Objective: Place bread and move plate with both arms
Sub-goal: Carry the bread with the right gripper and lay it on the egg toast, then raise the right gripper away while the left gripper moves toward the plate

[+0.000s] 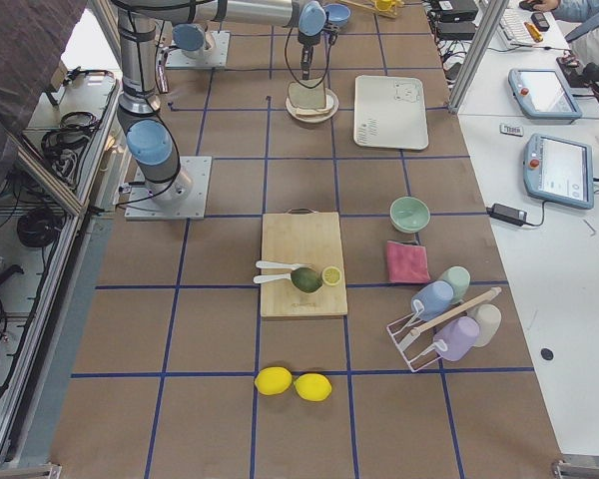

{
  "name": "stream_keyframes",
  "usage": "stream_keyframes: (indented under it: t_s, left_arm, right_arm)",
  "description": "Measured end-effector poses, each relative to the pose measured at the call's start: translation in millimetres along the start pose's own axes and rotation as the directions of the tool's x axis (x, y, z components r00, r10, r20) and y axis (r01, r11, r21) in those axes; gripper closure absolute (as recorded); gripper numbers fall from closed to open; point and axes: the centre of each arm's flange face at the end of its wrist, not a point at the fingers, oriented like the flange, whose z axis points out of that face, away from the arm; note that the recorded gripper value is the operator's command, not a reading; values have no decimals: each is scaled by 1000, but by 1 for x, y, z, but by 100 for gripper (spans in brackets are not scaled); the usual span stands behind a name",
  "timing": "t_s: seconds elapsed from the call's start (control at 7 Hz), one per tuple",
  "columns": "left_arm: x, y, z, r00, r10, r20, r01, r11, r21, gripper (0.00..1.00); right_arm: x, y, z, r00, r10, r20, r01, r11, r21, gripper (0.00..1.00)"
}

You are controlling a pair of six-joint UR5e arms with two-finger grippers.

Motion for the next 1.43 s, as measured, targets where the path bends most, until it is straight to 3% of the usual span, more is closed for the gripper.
stream_keyframes:
  t_s: [0.43, 0.57, 0.71, 0.86, 1.14, 1.43]
  left_arm:
    - [0, 0, 2, 1000, 0, 0, 0, 1000, -2, 0]
    - [0, 1, 3, 1000, 0, 0, 0, 1000, -5, 0]
    - [0, 0, 4, 1000, 0, 0, 0, 1000, -7, 0]
    - [0, 0, 5, 1000, 0, 1, 0, 1000, -8, 0]
    - [0, -1, 6, 1000, 0, 0, 0, 1000, -11, 0]
    - [-1, -3, 11, 1000, -1, -3, 1, 1000, -26, 0]
  right_arm:
    - [-14, 4, 12, 1000, -21, -7, 21, 1000, 11, 100]
    - [-18, 5, 16, 1000, -28, -6, 29, 999, 15, 80]
    - [-21, 5, 19, 999, -32, -6, 32, 999, 17, 41]
    - [-22, 4, 19, 1000, -31, 1, 31, 999, 20, 15]
    - [-24, 0, 12, 999, -34, 36, 32, 998, 50, 5]
    - [9, -32, -11, 988, -146, 54, 140, 985, 96, 0]
